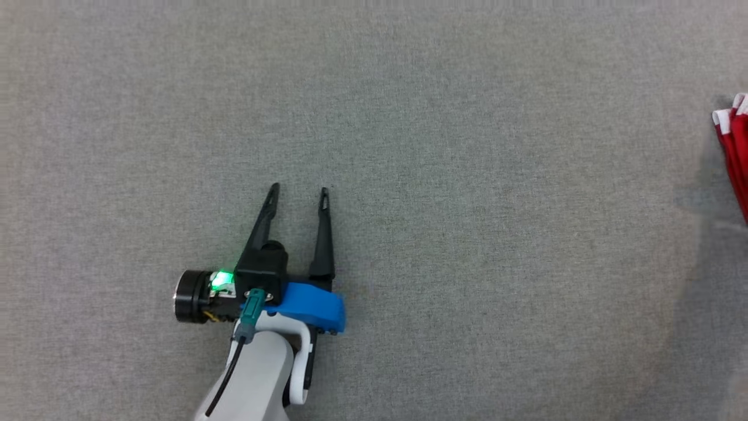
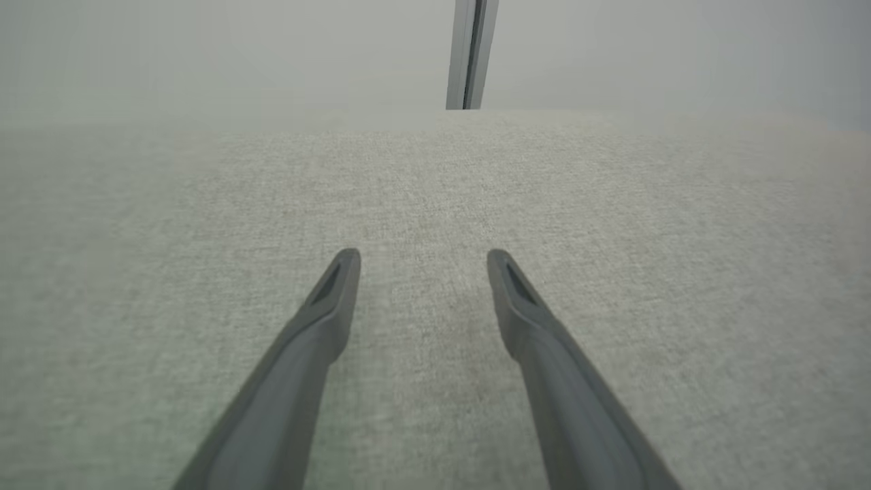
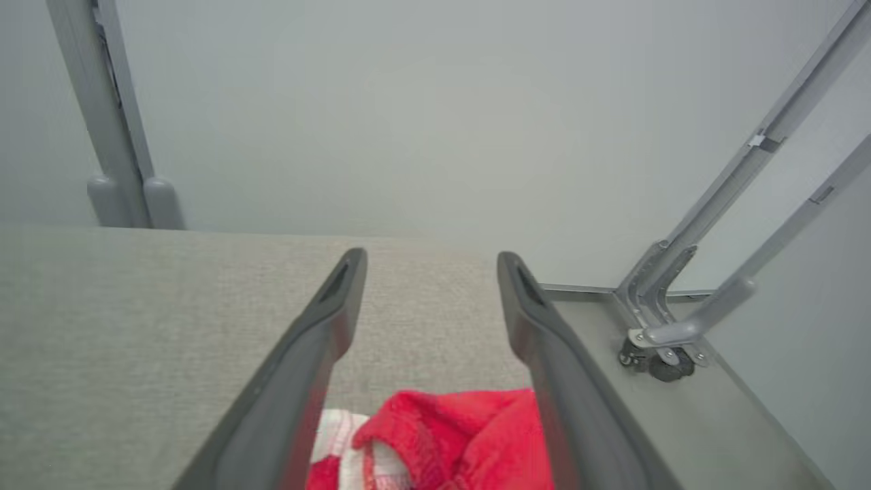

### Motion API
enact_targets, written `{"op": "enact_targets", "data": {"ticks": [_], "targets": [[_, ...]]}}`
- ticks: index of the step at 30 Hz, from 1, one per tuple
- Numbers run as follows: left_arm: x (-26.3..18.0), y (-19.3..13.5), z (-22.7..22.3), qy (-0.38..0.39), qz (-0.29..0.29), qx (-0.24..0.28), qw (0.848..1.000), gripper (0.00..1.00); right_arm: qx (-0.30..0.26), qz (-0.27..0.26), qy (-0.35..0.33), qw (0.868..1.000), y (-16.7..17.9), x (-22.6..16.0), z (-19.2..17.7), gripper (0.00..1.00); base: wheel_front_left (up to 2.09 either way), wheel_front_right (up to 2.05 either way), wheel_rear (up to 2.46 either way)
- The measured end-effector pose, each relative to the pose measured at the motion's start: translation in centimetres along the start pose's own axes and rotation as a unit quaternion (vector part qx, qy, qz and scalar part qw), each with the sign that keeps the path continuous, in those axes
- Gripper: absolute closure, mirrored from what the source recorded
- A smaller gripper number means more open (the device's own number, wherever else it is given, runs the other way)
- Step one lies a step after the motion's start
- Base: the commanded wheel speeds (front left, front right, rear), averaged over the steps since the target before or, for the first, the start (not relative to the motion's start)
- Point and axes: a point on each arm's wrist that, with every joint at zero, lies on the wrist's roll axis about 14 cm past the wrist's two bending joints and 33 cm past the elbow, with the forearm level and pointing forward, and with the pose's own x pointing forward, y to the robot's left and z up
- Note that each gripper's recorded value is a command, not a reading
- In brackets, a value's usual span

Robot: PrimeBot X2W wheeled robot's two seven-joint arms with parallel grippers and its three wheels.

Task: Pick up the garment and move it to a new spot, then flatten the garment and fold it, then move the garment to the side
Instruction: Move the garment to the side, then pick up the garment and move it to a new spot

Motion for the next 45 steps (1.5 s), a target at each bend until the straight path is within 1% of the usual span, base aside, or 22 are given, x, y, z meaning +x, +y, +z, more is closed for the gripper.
{"op": "enact_targets", "data": {"ticks": [1, 3, 7, 10, 13, 15, 21, 27, 33, 36, 45], "targets": [[-0.3, 0.5, 0.2, -0.001, 0.009, 0.001, 1.000, 0.00, 0.024, 0.012, -0.018, 0.999, 1.6, -0.2, 0.9, 0.00, 0.00, 0.00, 0.00], [-1.0, 1.3, 0.4, -0.002, 0.021, 0.004, 1.000, 0.00, 0.052, 0.042, -0.034, 0.997, 4.4, -1.2, 1.8, 0.00, 0.00, 0.00, 0.00], [-2.1, 2.6, 2.2, -0.023, 0.046, 0.002, 0.999, 0.00, 0.103, 0.082, -0.064, 0.989, 8.4, -3.8, 3.7, 0.00, 0.00, 0.00, 0.00], [-3.4, 3.7, 3.7, -0.042, 0.069, -0.003, 0.997, 0.00, 0.129, 0.114, -0.061, 0.983, 11.6, -6.4, 3.6, 0.00, 0.00, 0.00, 0.00], [-4.8, 4.6, 4.4, -0.051, 0.084, -0.007, 0.995, 0.00, 0.154, 0.132, -0.049, 0.978, 13.8, -9.0, 3.0, 0.00, 0.00, 0.00, 0.00], [-5.7, 5.2, 5.0, -0.061, 0.095, -0.008, 0.994, 0.00, 0.161, 0.142, -0.041, 0.976, 14.7, -10.6, 2.5, 0.00, 0.00, 0.00, 0.00], [-8.7, 6.6, 4.9, -0.063, 0.120, -0.011, 0.991, 0.00, 0.165, 0.158, -0.030, 0.973, 15.9, -14.1, 1.9, 0.00, 0.00, 0.00, 0.00], [-10.6, 6.7, 4.9, -0.066, 0.124, -0.010, 0.990, 0.00, 0.164, 0.174, -0.027, 0.971, 16.4, -16.8, 1.7, 0.00, 0.00, 0.00, 0.00], [-12.5, 6.8, 4.5, -0.066, 0.130, -0.010, 0.989, 0.00, 0.187, 0.189, -0.038, 0.963, 16.8, -19.1, 2.6, 0.00, 0.00, 0.00, 0.00], [-12.9, 6.5, 4.5, -0.068, 0.124, -0.010, 0.990, 0.00, 0.197, 0.184, -0.041, 0.962, 16.2, -19.8, 2.8, 0.00, 0.00, 0.00, 0.00], [-13.4, 6.6, 4.9, -0.076, 0.123, -0.007, 0.989, 0.00, 0.201, 0.183, -0.050, 0.961, 15.8, -20.8, 3.1, 0.00, 0.00, 0.00, 0.00]]}}
